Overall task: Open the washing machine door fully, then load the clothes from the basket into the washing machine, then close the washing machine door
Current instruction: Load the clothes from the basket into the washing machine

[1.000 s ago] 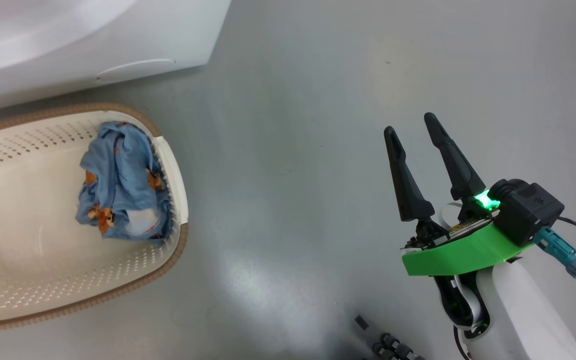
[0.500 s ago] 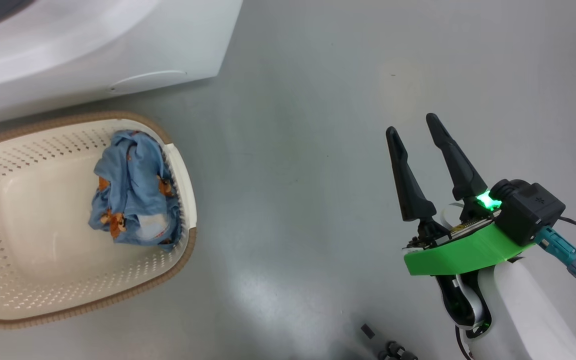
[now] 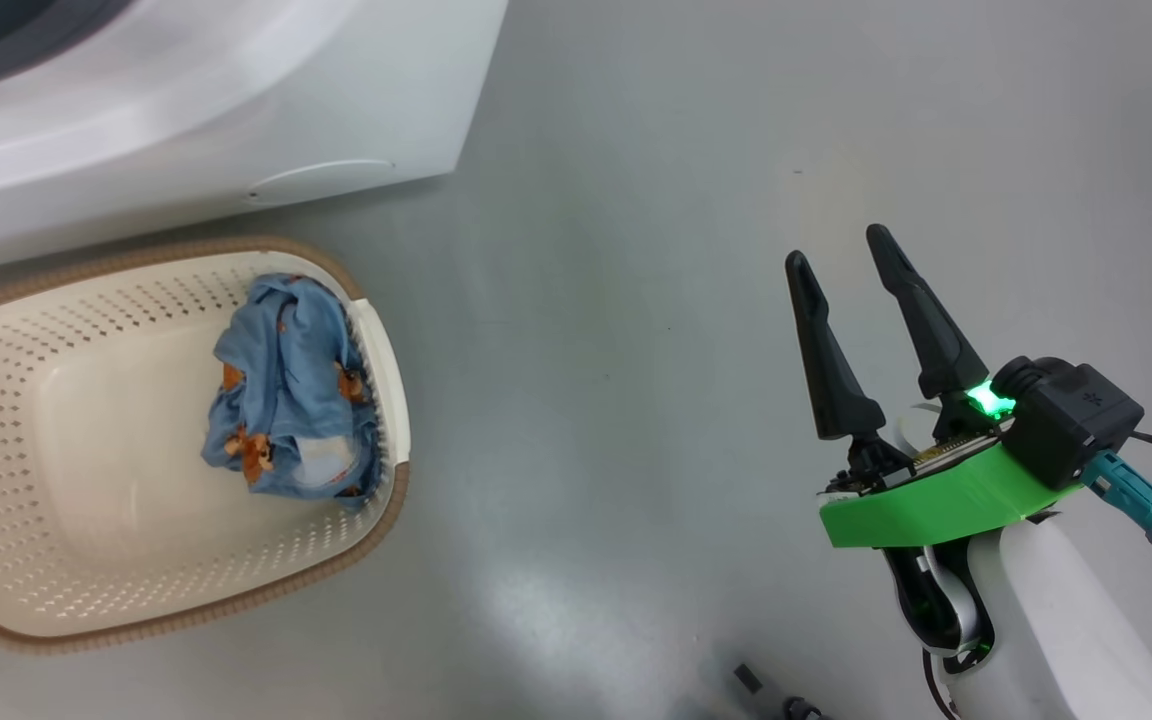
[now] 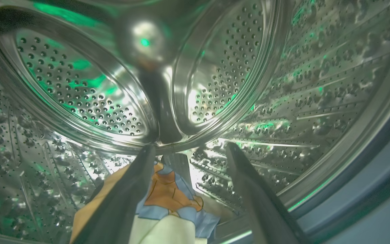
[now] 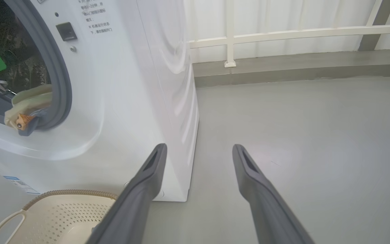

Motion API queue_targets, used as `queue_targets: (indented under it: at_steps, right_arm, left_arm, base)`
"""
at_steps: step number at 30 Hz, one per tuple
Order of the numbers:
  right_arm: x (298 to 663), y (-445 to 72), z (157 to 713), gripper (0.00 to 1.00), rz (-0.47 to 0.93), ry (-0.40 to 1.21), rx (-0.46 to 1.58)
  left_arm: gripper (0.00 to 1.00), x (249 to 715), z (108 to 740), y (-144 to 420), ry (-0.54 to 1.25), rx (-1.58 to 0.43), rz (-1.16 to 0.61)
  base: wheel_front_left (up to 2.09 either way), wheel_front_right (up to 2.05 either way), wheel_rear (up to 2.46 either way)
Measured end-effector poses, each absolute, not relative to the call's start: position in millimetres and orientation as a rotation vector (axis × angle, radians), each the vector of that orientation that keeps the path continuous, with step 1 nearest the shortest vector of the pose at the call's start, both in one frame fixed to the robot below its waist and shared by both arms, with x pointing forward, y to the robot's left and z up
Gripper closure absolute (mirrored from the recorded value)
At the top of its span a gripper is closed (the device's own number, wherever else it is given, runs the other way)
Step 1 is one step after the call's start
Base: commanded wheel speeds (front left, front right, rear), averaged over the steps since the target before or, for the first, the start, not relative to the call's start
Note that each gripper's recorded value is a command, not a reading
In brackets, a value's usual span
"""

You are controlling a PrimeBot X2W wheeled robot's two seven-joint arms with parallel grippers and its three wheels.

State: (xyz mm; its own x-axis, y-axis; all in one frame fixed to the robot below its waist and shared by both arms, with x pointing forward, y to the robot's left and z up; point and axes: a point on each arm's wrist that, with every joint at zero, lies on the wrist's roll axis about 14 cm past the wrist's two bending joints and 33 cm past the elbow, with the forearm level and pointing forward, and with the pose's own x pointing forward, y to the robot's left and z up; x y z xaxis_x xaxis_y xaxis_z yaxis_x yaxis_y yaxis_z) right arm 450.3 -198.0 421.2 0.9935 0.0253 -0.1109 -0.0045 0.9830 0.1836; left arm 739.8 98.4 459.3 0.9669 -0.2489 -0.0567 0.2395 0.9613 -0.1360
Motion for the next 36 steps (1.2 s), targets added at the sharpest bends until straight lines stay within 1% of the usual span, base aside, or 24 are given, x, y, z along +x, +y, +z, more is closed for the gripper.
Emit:
queue_targets:
  at_steps: [5, 12, 20, 36]
  right_arm:
    - [451.7, -195.6, 424.6, 0.0, 0.024, 0.103, 0.187]
    - [451.0, -196.5, 435.7, 0.0, 0.033, 0.077, 0.178]
    - [439.9, -201.3, 446.3, 0.0, 0.025, 0.061, 0.173]
    - [423.9, -196.4, 477.9, 0.0, 0.06, -0.005, 0.166]
  left_arm:
    - [0.0, 730.9, 479.5, 102.1, -0.027, -0.183, -0.252]
    - [0.0, 705.6, 478.5, 117.0, -0.061, -0.245, -0.21]
    - [0.0, 672.2, 478.2, 123.0, -0.063, -0.24, -0.187]
    - [0.0, 602.5, 490.9, 123.5, -0.056, -0.224, -0.187]
  base:
    - [0.0, 0.0, 0.0]
    - [0.0, 0.0, 0.0]
    - [0.0, 0.0, 0.0]
    - [0.0, 0.0, 0.0]
